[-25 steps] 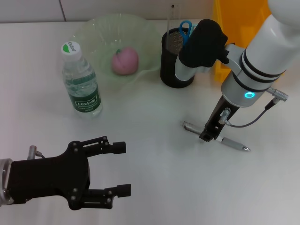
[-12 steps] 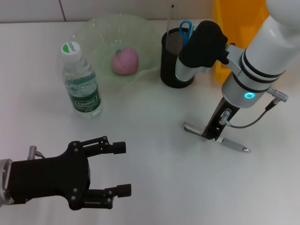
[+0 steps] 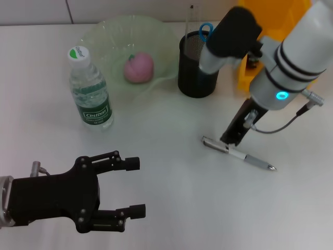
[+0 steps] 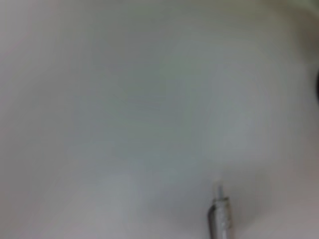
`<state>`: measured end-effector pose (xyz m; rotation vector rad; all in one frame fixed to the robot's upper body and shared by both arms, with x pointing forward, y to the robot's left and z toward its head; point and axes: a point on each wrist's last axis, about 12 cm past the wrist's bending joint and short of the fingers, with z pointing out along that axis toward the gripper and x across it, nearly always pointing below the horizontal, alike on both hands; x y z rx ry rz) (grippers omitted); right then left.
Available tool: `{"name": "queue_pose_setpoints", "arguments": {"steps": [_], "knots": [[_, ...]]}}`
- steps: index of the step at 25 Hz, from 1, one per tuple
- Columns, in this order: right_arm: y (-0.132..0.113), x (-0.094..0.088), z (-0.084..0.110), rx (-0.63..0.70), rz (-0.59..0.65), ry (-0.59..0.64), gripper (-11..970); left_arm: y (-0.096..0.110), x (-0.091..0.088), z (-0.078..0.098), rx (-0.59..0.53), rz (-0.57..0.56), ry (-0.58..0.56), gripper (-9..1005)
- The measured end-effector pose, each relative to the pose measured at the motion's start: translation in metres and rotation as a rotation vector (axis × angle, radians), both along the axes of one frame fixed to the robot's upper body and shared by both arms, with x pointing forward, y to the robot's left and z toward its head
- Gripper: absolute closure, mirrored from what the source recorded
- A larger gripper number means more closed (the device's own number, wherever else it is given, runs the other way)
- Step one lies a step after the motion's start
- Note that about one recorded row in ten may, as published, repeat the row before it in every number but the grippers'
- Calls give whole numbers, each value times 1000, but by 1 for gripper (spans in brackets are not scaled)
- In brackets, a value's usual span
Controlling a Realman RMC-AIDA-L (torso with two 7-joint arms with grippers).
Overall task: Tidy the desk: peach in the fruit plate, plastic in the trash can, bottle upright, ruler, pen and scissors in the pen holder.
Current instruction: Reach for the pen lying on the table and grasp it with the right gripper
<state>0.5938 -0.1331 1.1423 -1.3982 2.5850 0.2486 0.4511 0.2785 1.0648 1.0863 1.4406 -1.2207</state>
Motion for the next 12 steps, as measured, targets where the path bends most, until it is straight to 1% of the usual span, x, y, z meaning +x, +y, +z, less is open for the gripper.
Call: {"name": "queue_pose_setpoints", "arguments": {"steps": [3,6,11,12], "knots": [[-4,2,7,27,-16,-15,889,0,0,0,0,0,-1,162],[-6,1,8,21,-13,-10,916,0,0,0,0,0,-1,162],[-2,-5,2,-21,27,3,864,0,0,0,0,0,-1,162],[-1,-6,1,-26,34,1,829,0,0,0,1,0,-1,162]]}}
